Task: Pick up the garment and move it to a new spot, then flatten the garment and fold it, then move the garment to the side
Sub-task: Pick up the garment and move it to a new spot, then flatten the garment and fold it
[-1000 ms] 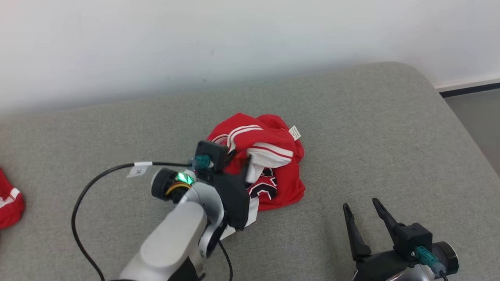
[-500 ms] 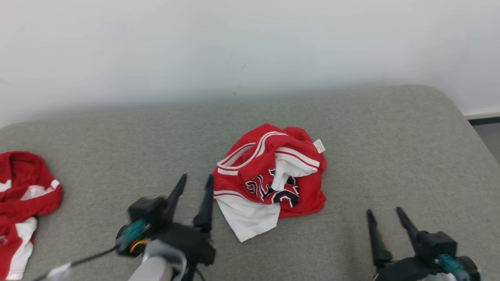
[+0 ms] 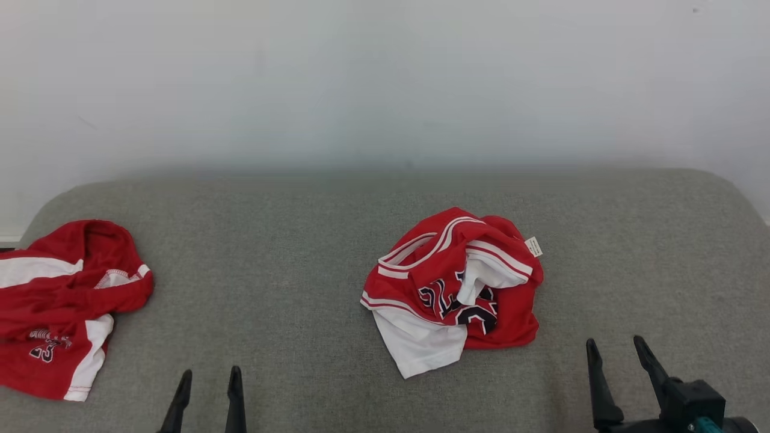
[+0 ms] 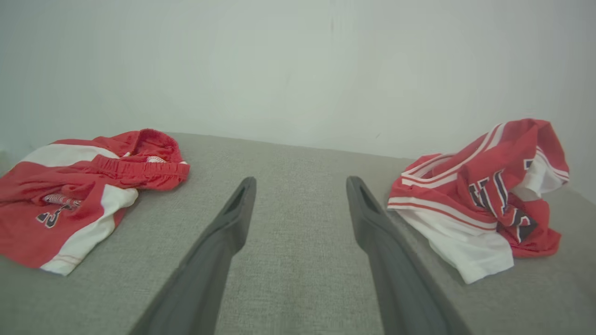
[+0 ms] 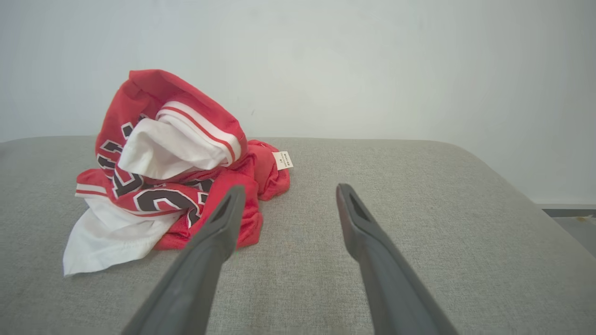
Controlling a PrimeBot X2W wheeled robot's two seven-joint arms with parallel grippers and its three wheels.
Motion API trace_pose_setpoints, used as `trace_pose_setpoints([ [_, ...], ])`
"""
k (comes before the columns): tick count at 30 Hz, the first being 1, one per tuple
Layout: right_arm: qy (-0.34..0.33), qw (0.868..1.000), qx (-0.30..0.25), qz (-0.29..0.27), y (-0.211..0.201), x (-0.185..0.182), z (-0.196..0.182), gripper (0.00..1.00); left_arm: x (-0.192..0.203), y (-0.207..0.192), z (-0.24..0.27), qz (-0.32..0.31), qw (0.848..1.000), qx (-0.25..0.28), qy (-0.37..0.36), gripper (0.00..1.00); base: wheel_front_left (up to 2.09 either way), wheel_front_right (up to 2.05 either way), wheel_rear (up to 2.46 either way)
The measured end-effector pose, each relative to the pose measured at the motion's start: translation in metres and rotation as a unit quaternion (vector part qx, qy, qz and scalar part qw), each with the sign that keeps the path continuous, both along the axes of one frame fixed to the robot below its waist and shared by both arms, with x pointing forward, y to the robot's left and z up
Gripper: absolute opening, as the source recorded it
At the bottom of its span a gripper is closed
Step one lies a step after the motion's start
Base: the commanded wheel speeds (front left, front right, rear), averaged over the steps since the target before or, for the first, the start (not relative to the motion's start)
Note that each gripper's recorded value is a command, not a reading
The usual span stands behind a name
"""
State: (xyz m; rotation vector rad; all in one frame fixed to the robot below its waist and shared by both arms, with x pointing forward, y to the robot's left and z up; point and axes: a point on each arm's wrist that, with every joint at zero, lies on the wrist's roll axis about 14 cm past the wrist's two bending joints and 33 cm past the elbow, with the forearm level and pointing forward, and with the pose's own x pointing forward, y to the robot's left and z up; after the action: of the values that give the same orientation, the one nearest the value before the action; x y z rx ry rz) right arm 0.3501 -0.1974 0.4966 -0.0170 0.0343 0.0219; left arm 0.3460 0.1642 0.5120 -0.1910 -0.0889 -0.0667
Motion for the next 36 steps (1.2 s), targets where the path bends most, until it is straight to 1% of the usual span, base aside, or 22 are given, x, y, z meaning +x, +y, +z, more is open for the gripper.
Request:
trace_pose_setpoints([
  [2,0.017,1.0,-0.007,0.004,0.002,-0.008,-0.009,1.0,-0.013,0.008,-0.02,0.005,0.999,0.022,0.029,1.0,0.0,0.0,0.0],
  [4,0.03,0.999,-0.016,0.008,0.004,-0.012,-0.014,1.0,-0.019,0.011,-0.028,0.006,0.999,0.031,0.04,1.0,0.0,0.0,0.0],
  [9,0.028,0.999,-0.015,0.005,0.002,-0.014,-0.011,1.0,-0.022,0.017,-0.033,0.009,0.998,0.03,0.047,1.0,0.0,0.0,0.0],
  [13,0.039,0.999,-0.014,-0.001,-0.002,-0.017,-0.018,1.0,-0.025,0.018,-0.044,0.006,0.997,0.031,0.064,1.0,0.0,0.0,0.0],
  [18,0.044,0.999,-0.012,-0.003,-0.003,-0.019,-0.022,1.0,-0.024,0.016,-0.045,0.003,0.997,0.029,0.066,1.0,0.0,0.0,0.0],
  [36,0.051,0.999,-0.003,0.005,0.003,-0.014,-0.028,1.0,-0.017,0.01,-0.053,-0.009,0.996,0.027,0.079,1.0,0.0,0.0,0.0],
])
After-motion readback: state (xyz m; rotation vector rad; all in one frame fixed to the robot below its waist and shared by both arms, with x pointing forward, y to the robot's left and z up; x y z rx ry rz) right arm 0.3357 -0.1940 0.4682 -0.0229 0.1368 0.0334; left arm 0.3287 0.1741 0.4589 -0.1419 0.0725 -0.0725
